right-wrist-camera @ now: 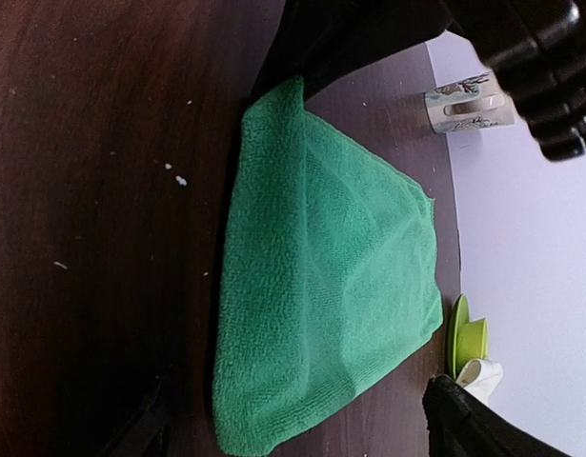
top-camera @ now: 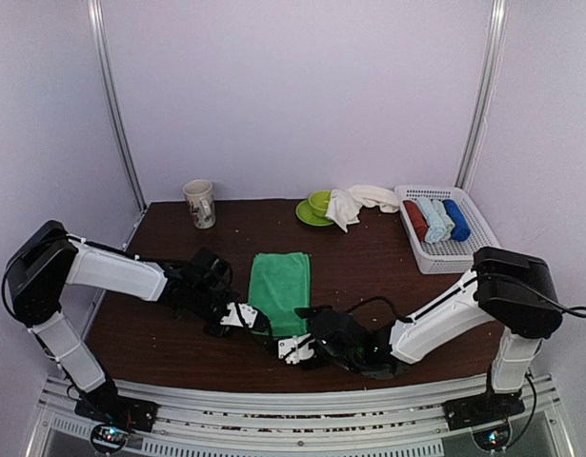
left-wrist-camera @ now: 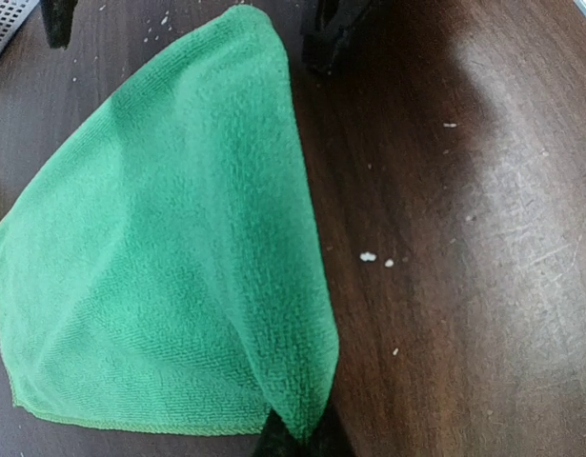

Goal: Roll the towels
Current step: Pick up the towel from the center of the board.

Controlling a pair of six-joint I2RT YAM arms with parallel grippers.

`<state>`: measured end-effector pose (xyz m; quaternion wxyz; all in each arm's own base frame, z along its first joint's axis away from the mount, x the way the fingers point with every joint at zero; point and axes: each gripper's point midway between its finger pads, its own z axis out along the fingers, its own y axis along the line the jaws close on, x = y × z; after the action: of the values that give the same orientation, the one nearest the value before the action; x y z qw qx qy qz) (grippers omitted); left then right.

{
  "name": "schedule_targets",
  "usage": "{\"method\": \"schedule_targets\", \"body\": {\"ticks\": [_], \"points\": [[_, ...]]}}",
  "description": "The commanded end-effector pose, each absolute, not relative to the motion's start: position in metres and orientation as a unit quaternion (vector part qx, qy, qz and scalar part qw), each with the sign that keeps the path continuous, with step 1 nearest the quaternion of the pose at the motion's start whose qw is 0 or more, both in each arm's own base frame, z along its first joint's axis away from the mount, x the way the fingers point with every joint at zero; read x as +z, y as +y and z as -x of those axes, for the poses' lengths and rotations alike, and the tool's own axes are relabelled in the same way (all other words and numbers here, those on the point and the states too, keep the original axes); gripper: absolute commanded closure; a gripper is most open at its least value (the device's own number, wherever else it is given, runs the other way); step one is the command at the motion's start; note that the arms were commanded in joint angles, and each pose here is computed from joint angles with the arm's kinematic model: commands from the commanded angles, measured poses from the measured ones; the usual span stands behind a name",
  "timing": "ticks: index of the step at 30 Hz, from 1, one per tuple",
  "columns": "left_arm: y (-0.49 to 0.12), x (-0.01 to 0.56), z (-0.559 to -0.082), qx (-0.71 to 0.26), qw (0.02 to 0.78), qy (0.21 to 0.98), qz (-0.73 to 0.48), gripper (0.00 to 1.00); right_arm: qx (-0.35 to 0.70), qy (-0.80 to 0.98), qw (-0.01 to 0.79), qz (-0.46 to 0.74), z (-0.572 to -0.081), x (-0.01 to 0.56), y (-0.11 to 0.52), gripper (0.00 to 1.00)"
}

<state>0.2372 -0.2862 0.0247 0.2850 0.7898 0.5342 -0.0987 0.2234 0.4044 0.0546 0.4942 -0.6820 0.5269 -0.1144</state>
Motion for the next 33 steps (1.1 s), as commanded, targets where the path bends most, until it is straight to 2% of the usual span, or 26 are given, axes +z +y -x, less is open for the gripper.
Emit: {"method": "schedule_targets", "body": {"ticks": [1, 7, 12, 16, 19, 23, 25, 28, 33], "points": [[-0.284, 0.023, -0.229, -0.125, 0.260, 0.534, -0.795, 1.00, -0.138, 0.527, 0.483, 0.686, -0.231, 0.042, 0.404, 0.15], [-0.281, 0.023, -0.228, -0.135, 0.250, 0.537, -0.794, 1.00, -0.156, 0.530, 0.468, 0.690, -0.238, 0.028, 0.401, 0.33], [-0.280, 0.026, -0.229, -0.137, 0.248, 0.536, -0.795, 1.00, -0.159, 0.532, 0.468, 0.687, -0.240, 0.025, 0.399, 0.56], [-0.279, 0.027, -0.231, -0.136, 0.248, 0.537, -0.795, 1.00, -0.149, 0.536, 0.470, 0.685, -0.238, 0.028, 0.402, 0.71], [-0.278, 0.028, -0.233, -0.130, 0.251, 0.539, -0.793, 0.83, -0.132, 0.542, 0.466, 0.687, -0.235, 0.031, 0.406, 0.84], [-0.276, 0.039, -0.242, -0.114, 0.274, 0.542, -0.786, 0.47, -0.114, 0.555, 0.450, 0.691, -0.232, 0.029, 0.409, 0.96], [-0.273, 0.046, -0.247, -0.104, 0.289, 0.545, -0.780, 0.36, -0.103, 0.563, 0.444, 0.690, -0.230, 0.031, 0.410, 1.00], [-0.269, 0.056, -0.248, -0.091, 0.314, 0.545, -0.772, 0.27, -0.076, 0.588, 0.440, 0.674, -0.227, 0.035, 0.410, 1.00], [-0.265, 0.069, -0.242, -0.085, 0.356, 0.544, -0.755, 0.24, -0.025, 0.627, 0.423, 0.653, -0.226, 0.041, 0.408, 1.00]]}}
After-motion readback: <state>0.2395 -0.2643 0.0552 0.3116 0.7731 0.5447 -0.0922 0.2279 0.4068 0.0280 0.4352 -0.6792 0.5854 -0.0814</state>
